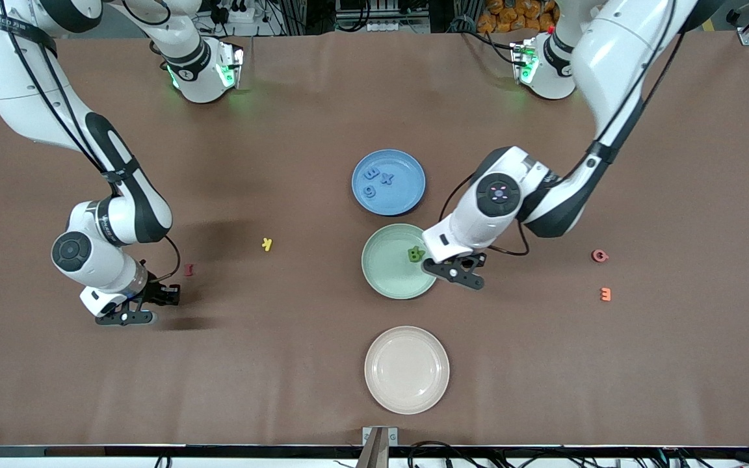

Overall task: Sort letters by color into matching plates
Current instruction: 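Carry the green p with the left gripper onto the green plate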

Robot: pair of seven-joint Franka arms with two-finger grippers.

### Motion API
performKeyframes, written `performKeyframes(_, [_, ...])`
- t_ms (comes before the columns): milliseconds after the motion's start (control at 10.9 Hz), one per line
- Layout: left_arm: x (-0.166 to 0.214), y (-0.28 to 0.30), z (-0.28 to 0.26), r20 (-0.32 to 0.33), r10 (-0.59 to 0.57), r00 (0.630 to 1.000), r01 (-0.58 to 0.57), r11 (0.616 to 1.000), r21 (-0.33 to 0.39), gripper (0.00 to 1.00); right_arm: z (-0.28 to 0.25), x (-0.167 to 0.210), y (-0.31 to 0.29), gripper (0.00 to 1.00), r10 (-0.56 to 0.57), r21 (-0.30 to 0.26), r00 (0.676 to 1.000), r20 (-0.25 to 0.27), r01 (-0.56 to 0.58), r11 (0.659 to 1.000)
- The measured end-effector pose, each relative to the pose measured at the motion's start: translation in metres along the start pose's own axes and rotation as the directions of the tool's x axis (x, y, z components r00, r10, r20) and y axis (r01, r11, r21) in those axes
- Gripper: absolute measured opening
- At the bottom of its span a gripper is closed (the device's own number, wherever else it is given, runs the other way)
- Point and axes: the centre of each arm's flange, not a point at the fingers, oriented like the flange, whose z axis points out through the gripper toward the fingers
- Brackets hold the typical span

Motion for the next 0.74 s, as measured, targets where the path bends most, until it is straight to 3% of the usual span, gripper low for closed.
performKeyframes(368, [-0.006, 0.051, 0.031, 0.005, -0.040, 0.999, 0.040, 0.996, 0.075, 0.28, 0.000, 0.000, 0.000, 0.36, -0.001, 0.000, 1.000, -0.002, 0.001, 1.000])
performKeyframes(736, [-0.008, 0.076, 0.051, 0.017, -0.073, 0.997, 0.072, 0.995, 0.071, 0.28, 0.000, 0.000, 0.000, 0.36, -0.001, 0.000, 1.000, -0.002, 0.001, 1.000])
